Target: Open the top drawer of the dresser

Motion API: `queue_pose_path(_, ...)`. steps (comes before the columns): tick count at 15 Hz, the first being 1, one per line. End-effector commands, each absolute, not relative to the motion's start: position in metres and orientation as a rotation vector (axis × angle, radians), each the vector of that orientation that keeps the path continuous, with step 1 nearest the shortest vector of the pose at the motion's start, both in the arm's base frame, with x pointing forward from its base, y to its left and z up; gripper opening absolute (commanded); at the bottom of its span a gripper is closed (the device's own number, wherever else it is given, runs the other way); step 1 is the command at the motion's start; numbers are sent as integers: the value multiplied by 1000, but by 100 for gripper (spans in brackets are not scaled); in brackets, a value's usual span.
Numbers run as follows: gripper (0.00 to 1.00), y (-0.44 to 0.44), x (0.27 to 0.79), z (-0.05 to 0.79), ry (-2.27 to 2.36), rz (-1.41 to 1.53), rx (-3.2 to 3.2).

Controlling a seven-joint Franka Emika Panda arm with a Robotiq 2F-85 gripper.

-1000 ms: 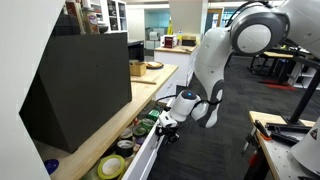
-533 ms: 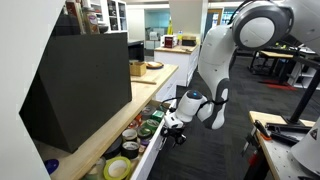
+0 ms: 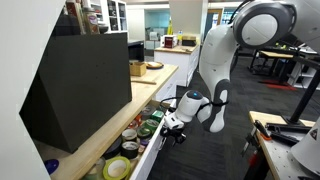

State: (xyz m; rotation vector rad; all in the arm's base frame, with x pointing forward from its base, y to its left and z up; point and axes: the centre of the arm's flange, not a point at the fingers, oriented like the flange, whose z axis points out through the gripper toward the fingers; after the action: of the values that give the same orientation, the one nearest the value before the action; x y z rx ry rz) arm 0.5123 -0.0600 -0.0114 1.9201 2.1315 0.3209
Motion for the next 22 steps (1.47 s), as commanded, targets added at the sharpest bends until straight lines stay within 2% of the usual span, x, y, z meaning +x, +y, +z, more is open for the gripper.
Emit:
queue_pose_path(1,91,-73,456,36,2134,329,1732)
queue_pose_path(6,91,-68,469,48,2131,334,1668)
queue_pose_path(12,91,-94,491,149,2026,338,1643)
queue_pose_path(16,91,-119,453,183,1930,279,1829)
queue_pose_path(22,91,-142,409,161,1734,195,2162)
